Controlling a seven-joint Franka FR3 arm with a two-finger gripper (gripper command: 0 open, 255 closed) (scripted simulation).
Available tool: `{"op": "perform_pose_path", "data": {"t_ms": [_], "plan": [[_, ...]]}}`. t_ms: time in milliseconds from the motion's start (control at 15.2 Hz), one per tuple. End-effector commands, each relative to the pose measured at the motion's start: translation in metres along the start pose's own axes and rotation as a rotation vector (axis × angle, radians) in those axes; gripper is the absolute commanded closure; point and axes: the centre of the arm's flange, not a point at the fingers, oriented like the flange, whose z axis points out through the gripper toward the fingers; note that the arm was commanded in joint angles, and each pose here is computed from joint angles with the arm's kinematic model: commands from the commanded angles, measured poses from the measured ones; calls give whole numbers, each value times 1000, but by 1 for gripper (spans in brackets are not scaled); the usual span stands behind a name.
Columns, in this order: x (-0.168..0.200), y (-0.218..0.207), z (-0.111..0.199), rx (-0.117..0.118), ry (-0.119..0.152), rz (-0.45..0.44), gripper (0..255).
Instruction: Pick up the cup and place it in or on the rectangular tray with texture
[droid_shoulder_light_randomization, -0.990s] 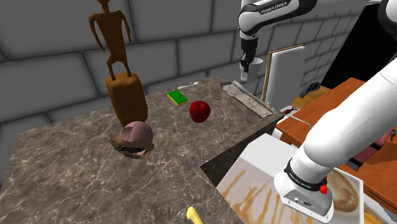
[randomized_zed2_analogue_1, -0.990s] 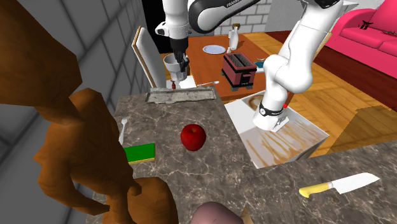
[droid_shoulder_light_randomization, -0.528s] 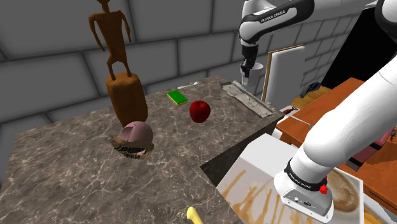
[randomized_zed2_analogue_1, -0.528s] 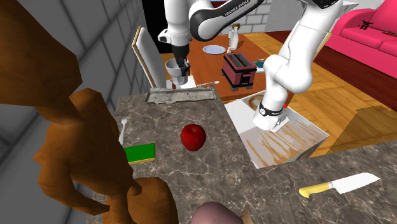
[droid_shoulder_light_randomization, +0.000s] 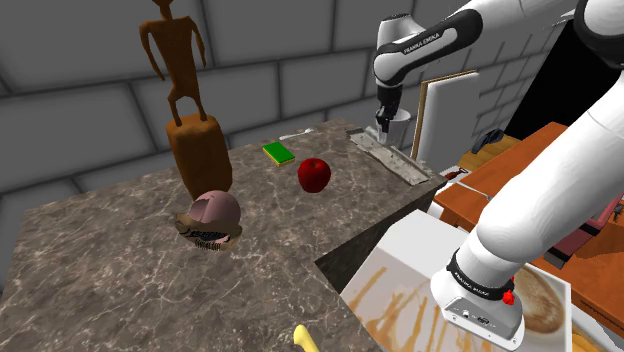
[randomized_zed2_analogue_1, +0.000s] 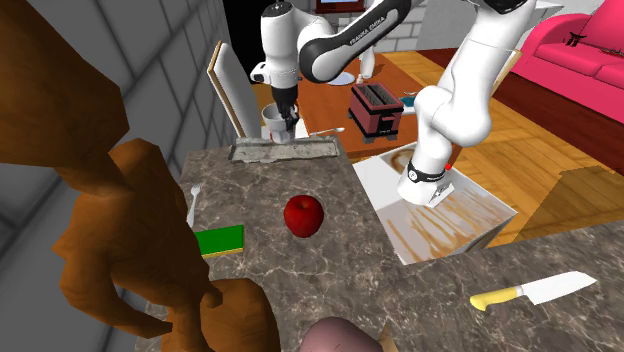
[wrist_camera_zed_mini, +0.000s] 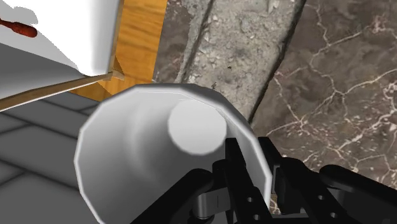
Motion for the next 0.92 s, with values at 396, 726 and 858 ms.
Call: {"op": "perform_pose_path", "data": {"t_ms": [396, 726, 858], "plan": [[2, -4, 22, 0, 1, 0, 255], [2, -4, 22, 0, 1, 0, 0], [2, -4, 22, 0, 1, 0, 0]]}}
